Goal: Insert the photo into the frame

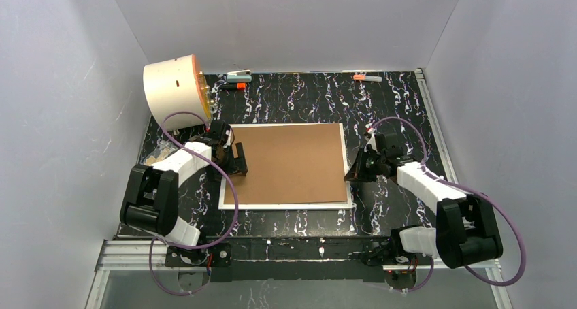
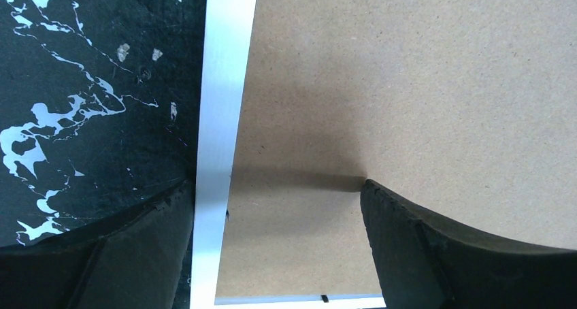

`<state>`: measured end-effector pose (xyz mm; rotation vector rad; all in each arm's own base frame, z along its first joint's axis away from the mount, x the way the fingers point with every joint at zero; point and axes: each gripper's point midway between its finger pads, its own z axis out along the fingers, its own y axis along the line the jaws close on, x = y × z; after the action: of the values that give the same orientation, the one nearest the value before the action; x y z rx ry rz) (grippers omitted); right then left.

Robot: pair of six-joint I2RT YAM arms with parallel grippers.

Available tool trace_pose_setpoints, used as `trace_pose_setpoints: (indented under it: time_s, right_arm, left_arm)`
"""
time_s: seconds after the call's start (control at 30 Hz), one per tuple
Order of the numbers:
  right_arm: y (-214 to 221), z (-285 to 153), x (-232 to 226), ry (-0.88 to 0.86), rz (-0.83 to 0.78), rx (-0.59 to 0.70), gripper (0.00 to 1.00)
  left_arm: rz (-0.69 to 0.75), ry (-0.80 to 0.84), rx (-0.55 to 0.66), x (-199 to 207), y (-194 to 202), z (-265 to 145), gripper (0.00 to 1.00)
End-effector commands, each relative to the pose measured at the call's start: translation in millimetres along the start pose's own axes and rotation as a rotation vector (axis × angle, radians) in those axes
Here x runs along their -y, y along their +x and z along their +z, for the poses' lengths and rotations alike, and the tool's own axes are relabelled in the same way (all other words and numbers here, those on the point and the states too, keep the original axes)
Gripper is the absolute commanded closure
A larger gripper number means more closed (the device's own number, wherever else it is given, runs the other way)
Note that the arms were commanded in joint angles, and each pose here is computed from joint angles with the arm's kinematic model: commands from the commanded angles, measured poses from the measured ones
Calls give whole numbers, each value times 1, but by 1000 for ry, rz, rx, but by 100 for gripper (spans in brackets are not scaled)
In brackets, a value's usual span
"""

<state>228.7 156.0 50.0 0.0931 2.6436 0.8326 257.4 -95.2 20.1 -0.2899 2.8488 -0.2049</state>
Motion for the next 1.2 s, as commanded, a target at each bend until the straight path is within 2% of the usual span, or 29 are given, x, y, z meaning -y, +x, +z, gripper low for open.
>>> trace_pose_setpoints:
  time_s: [0.0,0.33,0.37,0.47,0.53,0.97,1.17]
  right_arm:
    - [-24,-16,-75,-292,-139,95,99]
    - [-4,18,-35,-144,-117,30,99]
    - [-5,18,-34,-127,-118,29,96]
    - [-12,16,-31,-85,-121,45,78]
    - [-16,14,-29,-53,-118,51,69]
    - [-30,-7,-7,139,-65,114,53]
    - [-21,-11,-7,127,-63,107,42]
  left_arm:
    - [-14,188,-121,38,27,14,14]
    - [-2,189,-121,38,26,15,14]
    - [-3,188,-120,38,26,14,14]
    - [-3,181,-114,37,25,14,14]
    - [-5,171,-109,36,24,14,14]
    - [-5,131,-80,29,19,14,13]
    - [-3,124,-83,27,20,15,13]
